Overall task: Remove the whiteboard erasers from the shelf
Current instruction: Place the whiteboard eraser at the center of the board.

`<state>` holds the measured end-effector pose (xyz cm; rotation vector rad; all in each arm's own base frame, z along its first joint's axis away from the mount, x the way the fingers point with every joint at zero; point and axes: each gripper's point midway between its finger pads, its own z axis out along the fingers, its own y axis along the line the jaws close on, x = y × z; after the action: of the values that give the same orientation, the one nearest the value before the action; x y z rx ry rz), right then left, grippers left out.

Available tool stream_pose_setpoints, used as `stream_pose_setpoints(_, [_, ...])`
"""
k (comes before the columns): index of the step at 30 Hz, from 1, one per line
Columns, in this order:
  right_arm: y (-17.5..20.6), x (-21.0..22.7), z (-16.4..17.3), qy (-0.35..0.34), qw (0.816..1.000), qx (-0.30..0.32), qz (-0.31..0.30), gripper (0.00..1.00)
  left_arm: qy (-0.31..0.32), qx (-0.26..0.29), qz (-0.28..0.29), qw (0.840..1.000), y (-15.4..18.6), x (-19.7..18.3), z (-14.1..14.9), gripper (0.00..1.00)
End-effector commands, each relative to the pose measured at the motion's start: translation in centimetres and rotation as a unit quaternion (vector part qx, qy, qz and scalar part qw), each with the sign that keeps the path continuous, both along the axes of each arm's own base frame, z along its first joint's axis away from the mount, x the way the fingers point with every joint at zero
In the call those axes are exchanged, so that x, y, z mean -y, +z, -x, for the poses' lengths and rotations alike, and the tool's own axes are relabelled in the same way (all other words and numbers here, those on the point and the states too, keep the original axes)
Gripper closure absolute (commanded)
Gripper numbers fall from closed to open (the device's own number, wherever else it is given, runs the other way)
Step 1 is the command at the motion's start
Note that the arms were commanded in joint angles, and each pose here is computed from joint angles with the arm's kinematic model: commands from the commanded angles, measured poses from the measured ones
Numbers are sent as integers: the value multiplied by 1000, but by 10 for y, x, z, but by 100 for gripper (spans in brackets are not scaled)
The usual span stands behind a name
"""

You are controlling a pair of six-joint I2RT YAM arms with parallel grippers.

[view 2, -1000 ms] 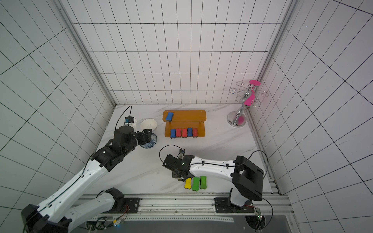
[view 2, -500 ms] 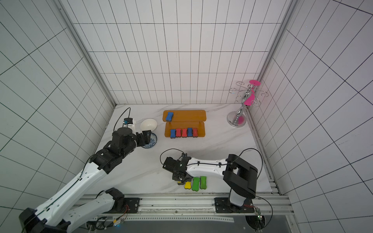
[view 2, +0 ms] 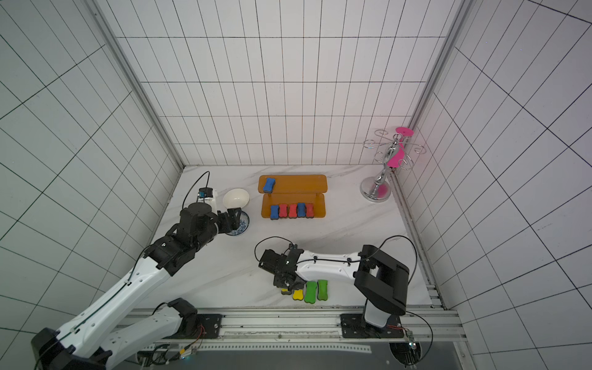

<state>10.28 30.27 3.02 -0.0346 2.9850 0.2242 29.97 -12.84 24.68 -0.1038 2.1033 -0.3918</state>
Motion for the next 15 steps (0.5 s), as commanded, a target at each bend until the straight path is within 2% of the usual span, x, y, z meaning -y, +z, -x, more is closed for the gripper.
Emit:
stream_pose_setpoints(1, [-7, 18, 9, 2, 999, -14, 32, 62, -1, 3, -8, 1000, 2, -1, 0, 16])
stream_pose_setpoints(15, [4, 12, 9, 14, 999, 1, 31, 60, 2, 8, -8, 1000, 5, -3, 1, 15])
